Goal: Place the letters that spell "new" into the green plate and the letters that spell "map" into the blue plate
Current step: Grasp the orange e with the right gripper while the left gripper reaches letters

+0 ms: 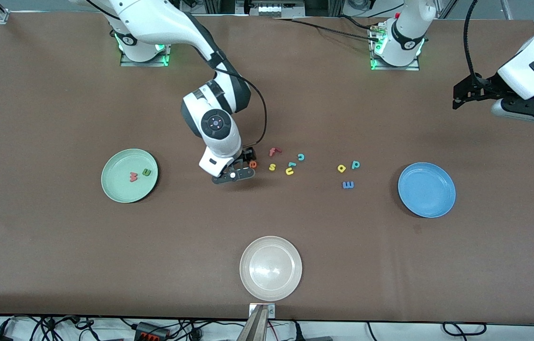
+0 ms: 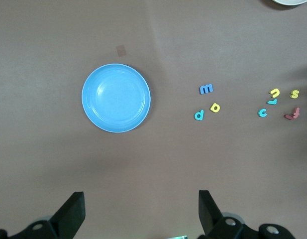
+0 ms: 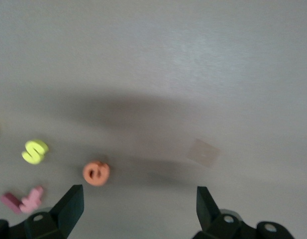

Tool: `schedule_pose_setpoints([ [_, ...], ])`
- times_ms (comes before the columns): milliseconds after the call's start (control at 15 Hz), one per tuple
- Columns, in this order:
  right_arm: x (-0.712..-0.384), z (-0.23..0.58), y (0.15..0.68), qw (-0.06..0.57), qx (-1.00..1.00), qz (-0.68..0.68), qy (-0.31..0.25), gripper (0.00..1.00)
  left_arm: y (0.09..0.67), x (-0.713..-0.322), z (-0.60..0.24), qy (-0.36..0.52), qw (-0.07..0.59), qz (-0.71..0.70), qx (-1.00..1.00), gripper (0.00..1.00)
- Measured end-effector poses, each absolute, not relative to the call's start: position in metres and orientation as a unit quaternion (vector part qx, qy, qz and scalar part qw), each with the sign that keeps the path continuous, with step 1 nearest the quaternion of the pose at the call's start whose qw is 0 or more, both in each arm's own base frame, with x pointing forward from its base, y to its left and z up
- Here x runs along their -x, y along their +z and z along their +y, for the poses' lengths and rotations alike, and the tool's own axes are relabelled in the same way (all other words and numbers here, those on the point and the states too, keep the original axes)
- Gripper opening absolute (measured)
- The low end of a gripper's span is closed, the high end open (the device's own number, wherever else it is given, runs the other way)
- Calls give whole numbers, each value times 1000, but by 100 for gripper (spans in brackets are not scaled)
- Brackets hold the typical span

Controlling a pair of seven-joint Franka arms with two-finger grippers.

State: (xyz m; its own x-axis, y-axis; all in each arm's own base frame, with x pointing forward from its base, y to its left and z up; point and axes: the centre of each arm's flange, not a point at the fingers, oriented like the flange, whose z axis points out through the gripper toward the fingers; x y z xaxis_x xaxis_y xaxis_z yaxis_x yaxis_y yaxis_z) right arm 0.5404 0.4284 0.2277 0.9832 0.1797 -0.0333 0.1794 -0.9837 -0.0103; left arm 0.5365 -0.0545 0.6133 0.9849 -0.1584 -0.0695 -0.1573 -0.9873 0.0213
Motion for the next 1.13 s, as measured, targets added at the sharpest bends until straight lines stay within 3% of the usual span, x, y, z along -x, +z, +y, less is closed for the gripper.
schedule_pose_setpoints([
  [200, -543, 445, 218, 9, 1000, -22, 6, 99, 613, -536, -56, -36, 8, -80, -996, 100],
  [333, -549, 449, 217, 11, 1000, 15, 1, 90, 613, -536, -56, -36, 8, -81, -996, 100],
  [599, -542, 463, 209, 10, 999, 52, 2, 86, 613, -536, -57, -36, 8, -81, -996, 100],
  [1131, -527, 474, 195, -12, 998, 53, 23, 85, 613, -536, -58, -36, 8, -82, -996, 100],
])
